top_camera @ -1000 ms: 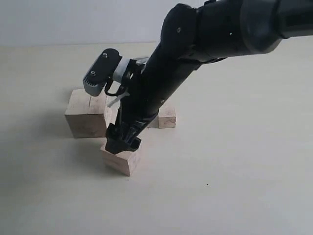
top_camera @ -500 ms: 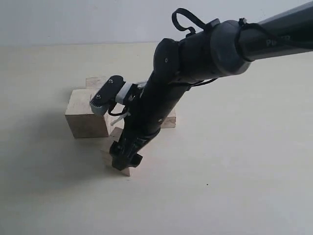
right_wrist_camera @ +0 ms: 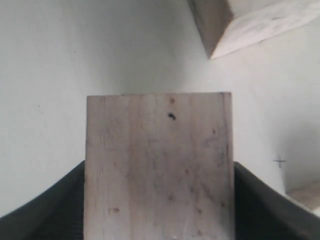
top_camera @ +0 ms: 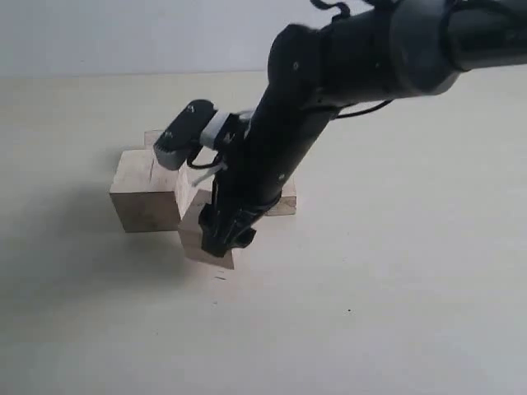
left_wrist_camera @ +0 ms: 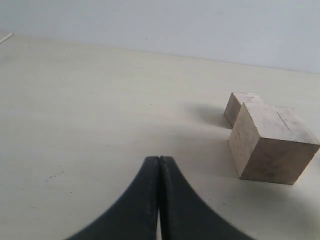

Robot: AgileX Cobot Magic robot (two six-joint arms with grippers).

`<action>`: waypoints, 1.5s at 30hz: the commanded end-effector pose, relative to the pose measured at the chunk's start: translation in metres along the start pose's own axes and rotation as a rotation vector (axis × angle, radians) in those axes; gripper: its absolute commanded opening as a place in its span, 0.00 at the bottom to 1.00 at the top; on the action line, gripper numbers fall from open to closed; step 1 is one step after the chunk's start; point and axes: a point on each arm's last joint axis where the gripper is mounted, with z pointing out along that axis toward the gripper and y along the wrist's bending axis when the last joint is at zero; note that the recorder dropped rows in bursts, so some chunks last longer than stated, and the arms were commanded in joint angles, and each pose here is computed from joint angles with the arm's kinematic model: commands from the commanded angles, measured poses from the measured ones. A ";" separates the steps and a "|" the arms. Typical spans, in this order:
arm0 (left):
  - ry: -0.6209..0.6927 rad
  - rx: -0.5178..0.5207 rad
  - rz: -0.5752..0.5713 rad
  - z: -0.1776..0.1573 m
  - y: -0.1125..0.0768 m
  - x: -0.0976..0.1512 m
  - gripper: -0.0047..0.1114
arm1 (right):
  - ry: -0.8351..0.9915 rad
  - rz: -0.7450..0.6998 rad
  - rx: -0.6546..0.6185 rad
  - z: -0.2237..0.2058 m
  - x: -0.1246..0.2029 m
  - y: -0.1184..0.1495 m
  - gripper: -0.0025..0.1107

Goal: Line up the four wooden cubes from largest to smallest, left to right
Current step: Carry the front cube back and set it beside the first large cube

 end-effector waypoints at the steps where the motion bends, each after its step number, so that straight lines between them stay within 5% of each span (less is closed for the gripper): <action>1: -0.006 0.005 0.005 0.000 0.000 0.000 0.04 | -0.064 0.018 0.057 -0.055 -0.007 -0.025 0.02; 12: -0.006 0.005 0.005 0.000 0.000 0.000 0.04 | -0.226 0.147 0.200 -0.130 0.010 -0.112 0.02; 22: -0.006 0.005 0.005 0.000 0.000 0.000 0.04 | -0.345 -0.116 0.045 -0.100 -0.001 -0.113 0.02; 35: -0.006 0.005 0.005 0.000 0.000 0.000 0.04 | -0.287 -0.226 -0.092 -0.019 0.011 -0.126 0.02; 45: -0.006 0.005 0.005 0.000 0.000 0.000 0.04 | -0.193 -0.313 -0.070 0.019 -0.016 -0.112 0.02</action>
